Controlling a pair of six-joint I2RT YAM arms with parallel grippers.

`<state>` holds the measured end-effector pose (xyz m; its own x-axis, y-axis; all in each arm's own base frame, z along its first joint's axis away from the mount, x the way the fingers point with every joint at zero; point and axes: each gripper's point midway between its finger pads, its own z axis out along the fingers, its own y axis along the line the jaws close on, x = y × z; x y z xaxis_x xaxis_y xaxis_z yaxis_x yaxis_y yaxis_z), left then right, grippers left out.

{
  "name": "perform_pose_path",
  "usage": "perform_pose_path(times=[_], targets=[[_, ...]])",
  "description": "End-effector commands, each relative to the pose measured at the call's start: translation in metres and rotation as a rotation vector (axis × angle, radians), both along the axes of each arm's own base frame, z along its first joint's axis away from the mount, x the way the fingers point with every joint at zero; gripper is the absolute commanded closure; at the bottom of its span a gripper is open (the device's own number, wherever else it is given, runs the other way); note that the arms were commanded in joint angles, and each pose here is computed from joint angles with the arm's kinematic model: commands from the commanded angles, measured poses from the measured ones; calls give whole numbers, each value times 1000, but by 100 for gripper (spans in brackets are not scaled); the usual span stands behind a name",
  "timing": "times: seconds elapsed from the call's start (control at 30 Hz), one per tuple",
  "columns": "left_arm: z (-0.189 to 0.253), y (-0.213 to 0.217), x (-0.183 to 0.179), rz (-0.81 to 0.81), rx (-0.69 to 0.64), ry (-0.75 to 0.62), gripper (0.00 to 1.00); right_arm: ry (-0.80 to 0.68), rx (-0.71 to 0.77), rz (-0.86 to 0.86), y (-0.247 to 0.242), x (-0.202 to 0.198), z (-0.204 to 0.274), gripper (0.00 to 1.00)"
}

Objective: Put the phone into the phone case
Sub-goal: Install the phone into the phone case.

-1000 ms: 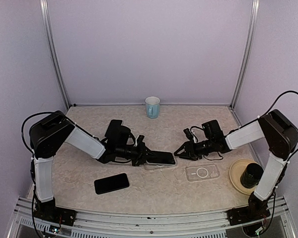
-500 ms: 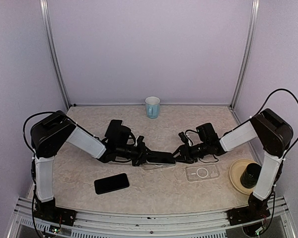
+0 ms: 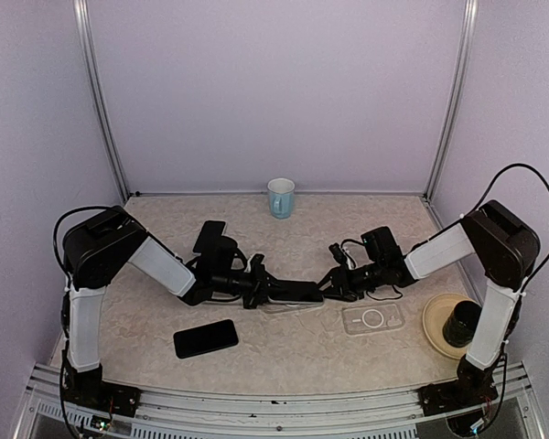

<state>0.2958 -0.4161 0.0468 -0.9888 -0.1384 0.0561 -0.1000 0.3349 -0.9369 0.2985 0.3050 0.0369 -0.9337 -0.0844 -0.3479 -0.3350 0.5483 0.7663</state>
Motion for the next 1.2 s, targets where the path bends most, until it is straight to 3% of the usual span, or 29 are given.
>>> perform_pose_path(times=[0.0,0.3,0.73,1.17], targets=[[-47,13,-14,41,113,138,100,10,-17,23,12,-8,-6,53],[-56,16,-18,48,113,175,100,26,21,49,20,-12,-3,53],[-62,30,-18,66,137,193,100,-22,-140,-47,2,10,-17,49],[-55,23,-26,19,67,191,100,-6,-74,-24,9,8,-13,47]])
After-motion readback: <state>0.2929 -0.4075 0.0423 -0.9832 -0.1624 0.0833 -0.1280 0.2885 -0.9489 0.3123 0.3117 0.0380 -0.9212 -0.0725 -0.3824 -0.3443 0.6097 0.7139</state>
